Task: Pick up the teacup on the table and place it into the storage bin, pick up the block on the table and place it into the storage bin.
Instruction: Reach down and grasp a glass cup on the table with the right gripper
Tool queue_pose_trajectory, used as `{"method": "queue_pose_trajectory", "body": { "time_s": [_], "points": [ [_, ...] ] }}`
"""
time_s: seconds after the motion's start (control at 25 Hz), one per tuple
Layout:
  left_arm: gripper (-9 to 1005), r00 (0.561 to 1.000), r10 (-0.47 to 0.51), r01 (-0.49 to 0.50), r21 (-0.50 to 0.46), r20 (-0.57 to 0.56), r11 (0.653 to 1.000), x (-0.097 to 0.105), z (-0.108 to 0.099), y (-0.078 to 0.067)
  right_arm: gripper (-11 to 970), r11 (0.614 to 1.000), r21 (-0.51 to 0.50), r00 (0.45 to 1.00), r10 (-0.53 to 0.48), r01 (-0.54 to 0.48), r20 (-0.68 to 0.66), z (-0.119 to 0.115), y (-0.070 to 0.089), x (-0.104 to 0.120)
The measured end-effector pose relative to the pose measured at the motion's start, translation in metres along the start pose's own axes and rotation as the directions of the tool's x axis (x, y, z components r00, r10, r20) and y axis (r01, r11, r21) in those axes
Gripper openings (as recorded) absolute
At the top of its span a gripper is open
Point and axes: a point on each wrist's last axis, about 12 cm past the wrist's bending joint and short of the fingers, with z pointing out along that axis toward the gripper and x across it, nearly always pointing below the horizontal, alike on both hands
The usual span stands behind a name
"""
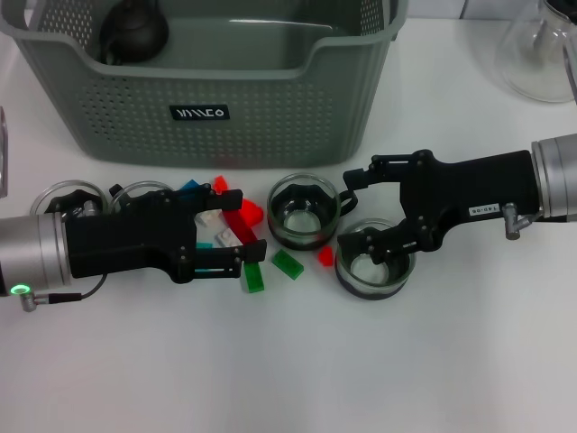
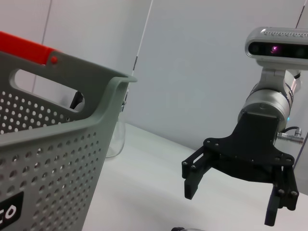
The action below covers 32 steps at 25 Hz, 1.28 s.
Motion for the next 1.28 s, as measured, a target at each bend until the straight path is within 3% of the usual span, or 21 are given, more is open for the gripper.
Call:
{"method": "queue_pose_trajectory", "body": {
  "time_s": [0.36, 0.76, 1.08, 1.28],
  "points": [
    [860, 1.0, 0.019, -0.019, 0.001, 0.004, 1.0, 0.0, 0.001, 0.0, 943, 0.999, 0.022, 0.999, 0.039, -0.039, 0.004, -0.002, -0.001, 0.003],
    [860, 1.0, 0.017, -0.017, -0.013, 0.025, 1.0, -0.002, -0.002, 0.001, 940, 1.0, -0.009, 1.0, 0.011, -0.01, 0.007, -0.002, 0.004, 0.004],
    [860, 0.999, 0.014, -0.013, -0.026, 0.036, 1.0, -0.002, -0.003, 0.002, 938, 0.999, -0.033, 0.997, 0.027, -0.029, -0.074, -0.029, 0.006, -0.011],
    [860, 0.999, 0.008, -0.007, -0.039, 0.046, 0.999, -0.001, -0.002, 0.002, 936, 0.998, -0.055, 0.993, 0.03, -0.036, -0.115, -0.029, 0.007, -0.019]
  ]
}}
